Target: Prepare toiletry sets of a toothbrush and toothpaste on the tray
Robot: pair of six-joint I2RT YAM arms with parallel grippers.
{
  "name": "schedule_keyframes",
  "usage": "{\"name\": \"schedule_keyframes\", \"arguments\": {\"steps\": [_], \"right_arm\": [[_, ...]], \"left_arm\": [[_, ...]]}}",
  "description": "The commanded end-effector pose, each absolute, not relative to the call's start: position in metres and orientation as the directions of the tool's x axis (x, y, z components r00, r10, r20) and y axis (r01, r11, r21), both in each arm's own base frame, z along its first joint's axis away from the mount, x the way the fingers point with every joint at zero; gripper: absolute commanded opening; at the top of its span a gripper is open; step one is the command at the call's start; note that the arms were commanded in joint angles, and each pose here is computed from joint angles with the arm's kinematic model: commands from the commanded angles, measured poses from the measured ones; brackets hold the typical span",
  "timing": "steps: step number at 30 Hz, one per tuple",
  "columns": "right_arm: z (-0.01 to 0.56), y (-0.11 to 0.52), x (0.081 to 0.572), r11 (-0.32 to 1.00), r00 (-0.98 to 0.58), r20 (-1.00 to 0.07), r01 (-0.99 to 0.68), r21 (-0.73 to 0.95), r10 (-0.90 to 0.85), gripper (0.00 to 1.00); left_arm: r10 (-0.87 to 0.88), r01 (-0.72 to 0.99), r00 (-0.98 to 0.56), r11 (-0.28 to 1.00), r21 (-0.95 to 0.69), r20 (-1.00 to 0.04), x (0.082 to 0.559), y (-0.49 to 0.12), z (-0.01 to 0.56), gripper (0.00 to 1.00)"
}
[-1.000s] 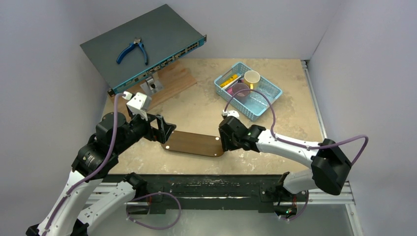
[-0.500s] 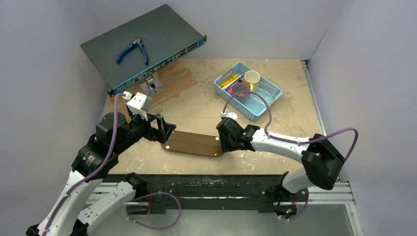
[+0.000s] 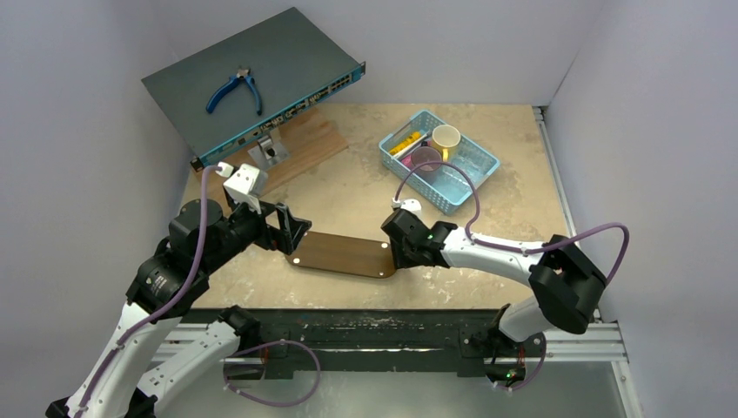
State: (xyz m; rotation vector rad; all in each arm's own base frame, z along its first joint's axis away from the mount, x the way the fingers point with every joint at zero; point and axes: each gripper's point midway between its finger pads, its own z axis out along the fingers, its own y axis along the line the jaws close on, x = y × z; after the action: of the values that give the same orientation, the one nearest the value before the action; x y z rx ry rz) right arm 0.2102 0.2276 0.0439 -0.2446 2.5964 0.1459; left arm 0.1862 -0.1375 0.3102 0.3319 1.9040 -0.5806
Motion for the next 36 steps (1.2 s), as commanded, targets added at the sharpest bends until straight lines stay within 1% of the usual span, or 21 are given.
{"name": "schedule_keyframes", "arguments": {"steps": [1,9,18,25,31,36], "right_arm": [[0.039,0.207,0.211,0.989,-0.845,-0.518,-0.147,-0.019,-0.135,0.44],[0.033,0.189,0.206,0.992,-0.851,-0.510,-0.109,-0.063,-0.126,0.43],[0.039,0.175,0.202,0.996,-0.856,-0.510,-0.050,-0.074,-0.081,0.41],[0.043,0.148,0.197,0.989,-0.854,-0.521,0.070,-0.132,-0.009,0.39],[0.044,0.130,0.192,0.978,-0.850,-0.522,0.160,-0.133,0.068,0.40],[0.054,0.120,0.192,0.973,-0.835,-0.541,0.198,-0.120,0.103,0.40]], "left_arm": [[-0.029,0.499,-0.367,0.838,-0.223,-0.930,0.186,-0.138,0.315,0.98],[-0.030,0.497,-0.368,0.839,-0.224,-0.929,0.186,-0.137,0.315,0.98],[-0.029,0.497,-0.367,0.838,-0.223,-0.930,0.186,-0.137,0.315,0.98],[-0.030,0.497,-0.366,0.839,-0.222,-0.930,0.186,-0.137,0.315,0.98],[-0.034,0.501,-0.363,0.835,-0.226,-0.931,0.184,-0.137,0.316,0.98],[-0.038,0.511,-0.360,0.828,-0.230,-0.932,0.182,-0.138,0.318,0.98]]}}
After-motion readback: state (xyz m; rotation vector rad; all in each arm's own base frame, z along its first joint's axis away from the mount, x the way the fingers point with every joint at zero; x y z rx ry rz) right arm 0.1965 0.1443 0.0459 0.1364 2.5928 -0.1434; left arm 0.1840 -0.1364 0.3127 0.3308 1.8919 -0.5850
